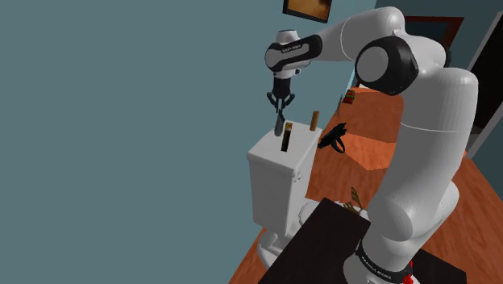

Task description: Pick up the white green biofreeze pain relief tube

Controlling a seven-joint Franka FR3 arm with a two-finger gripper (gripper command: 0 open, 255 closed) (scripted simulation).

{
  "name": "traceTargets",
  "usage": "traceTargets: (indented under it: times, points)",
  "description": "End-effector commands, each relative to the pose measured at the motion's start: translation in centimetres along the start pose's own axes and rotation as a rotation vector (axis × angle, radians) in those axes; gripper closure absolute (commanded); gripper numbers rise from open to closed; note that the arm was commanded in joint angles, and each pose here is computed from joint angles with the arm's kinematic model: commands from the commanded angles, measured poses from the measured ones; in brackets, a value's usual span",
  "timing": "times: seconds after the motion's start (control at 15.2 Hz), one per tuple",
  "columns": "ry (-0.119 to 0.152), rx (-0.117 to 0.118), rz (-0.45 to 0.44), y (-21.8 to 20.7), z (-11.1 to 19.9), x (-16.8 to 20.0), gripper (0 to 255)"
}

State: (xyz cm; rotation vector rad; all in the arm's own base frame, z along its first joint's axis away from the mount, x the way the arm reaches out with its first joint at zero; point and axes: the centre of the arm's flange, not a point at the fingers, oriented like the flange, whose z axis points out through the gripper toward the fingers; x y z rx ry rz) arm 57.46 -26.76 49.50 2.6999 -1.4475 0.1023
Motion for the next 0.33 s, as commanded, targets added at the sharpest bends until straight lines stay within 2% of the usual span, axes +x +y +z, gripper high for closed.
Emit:
traceTargets:
  times: [0.0, 0.26]
  points:
    - [0.000, 0.000, 0.000, 0.1, -1.1, 0.1, 255]
    - [0.000, 0.000, 0.000, 0.2, -2.2, 0.2, 255]
